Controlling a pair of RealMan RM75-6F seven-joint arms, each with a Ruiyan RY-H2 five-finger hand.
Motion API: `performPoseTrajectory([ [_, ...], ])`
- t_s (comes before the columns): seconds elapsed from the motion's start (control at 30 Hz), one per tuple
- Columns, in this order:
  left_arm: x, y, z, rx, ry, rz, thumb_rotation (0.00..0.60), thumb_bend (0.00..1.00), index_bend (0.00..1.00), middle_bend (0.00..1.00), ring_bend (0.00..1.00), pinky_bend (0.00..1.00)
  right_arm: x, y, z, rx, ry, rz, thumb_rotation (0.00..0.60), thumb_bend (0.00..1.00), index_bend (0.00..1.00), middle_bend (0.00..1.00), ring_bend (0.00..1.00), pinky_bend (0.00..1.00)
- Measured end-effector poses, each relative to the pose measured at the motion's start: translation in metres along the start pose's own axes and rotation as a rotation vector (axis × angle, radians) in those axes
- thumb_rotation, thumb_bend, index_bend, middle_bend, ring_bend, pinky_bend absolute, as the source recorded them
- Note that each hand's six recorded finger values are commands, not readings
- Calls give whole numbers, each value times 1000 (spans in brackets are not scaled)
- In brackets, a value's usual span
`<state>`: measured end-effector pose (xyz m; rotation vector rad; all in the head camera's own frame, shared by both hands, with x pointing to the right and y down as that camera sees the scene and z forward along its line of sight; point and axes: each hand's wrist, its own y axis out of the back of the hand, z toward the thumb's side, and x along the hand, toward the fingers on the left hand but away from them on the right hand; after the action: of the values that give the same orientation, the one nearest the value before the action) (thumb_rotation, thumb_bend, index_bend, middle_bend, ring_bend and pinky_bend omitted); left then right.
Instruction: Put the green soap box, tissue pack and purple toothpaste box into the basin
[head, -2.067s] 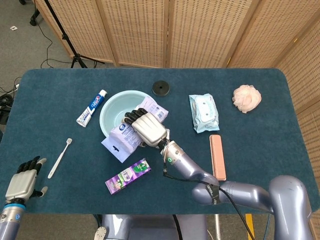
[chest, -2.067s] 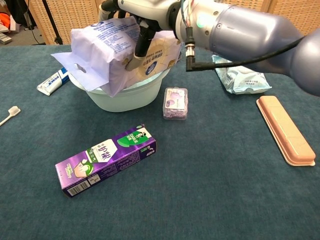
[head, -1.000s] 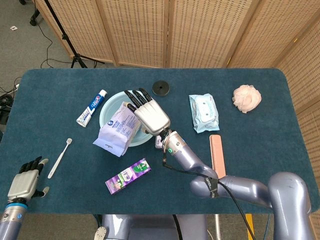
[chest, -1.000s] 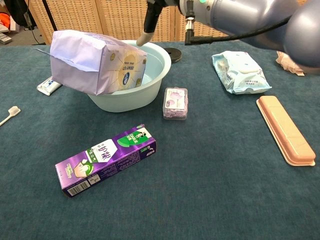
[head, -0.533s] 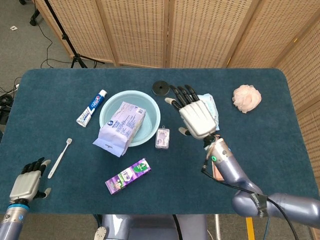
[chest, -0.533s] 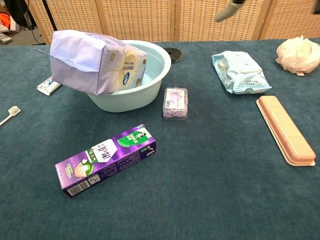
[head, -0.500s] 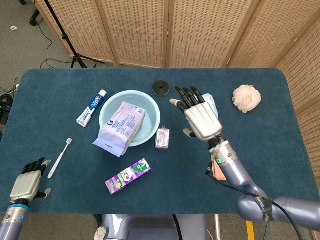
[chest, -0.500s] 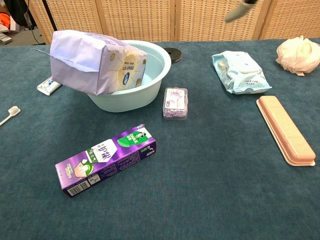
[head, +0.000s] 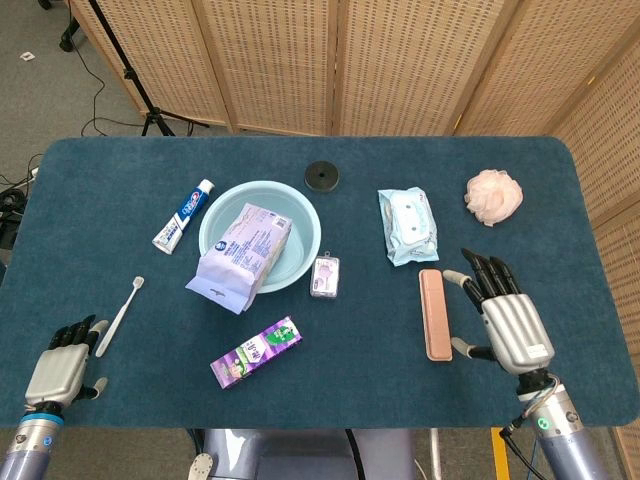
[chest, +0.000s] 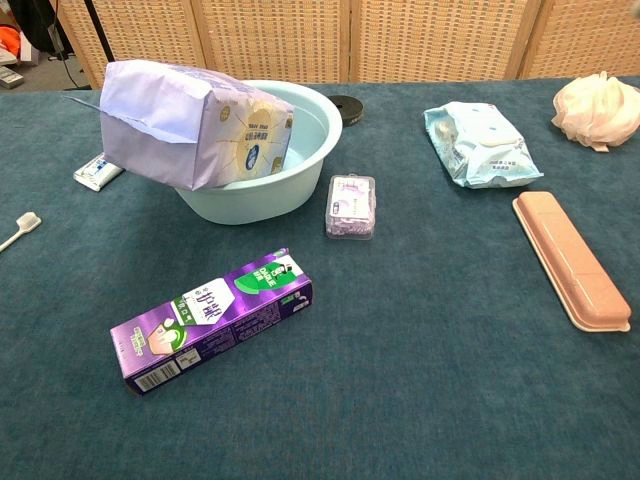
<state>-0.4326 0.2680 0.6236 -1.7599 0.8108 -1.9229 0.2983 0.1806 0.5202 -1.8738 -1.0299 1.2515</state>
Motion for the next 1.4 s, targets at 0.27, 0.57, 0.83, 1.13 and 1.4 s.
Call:
performPoseTrajectory([
  [0.27,-1,-4,3,9,-8,-8,600,291,78,0,0,0,46,-41,-34,-46,-104,107,600,105,194,0,0,15],
  [0.57,-2,-4,6,14,-12,2,600,291,77,0,0,0,65,-56,-37,-83,-93,134,600,105,194,0,0,15],
  [0.83,-3,-7,7,22,-17,0,600,292,77,0,0,0,70,-55,-32,-85,-64,124,600,105,194,0,0,16],
  [1.13,-5,-10,12,33,-32,-6,600,294,77,0,0,0,72,-63,-33,-69,-66,170,600,105,194,0,0,15],
  [1.4,-7,-8,14,27,-33,1,600,294,78,0,0,0,73,-61,-32,-76,-69,172,600,105,194,0,0,16],
])
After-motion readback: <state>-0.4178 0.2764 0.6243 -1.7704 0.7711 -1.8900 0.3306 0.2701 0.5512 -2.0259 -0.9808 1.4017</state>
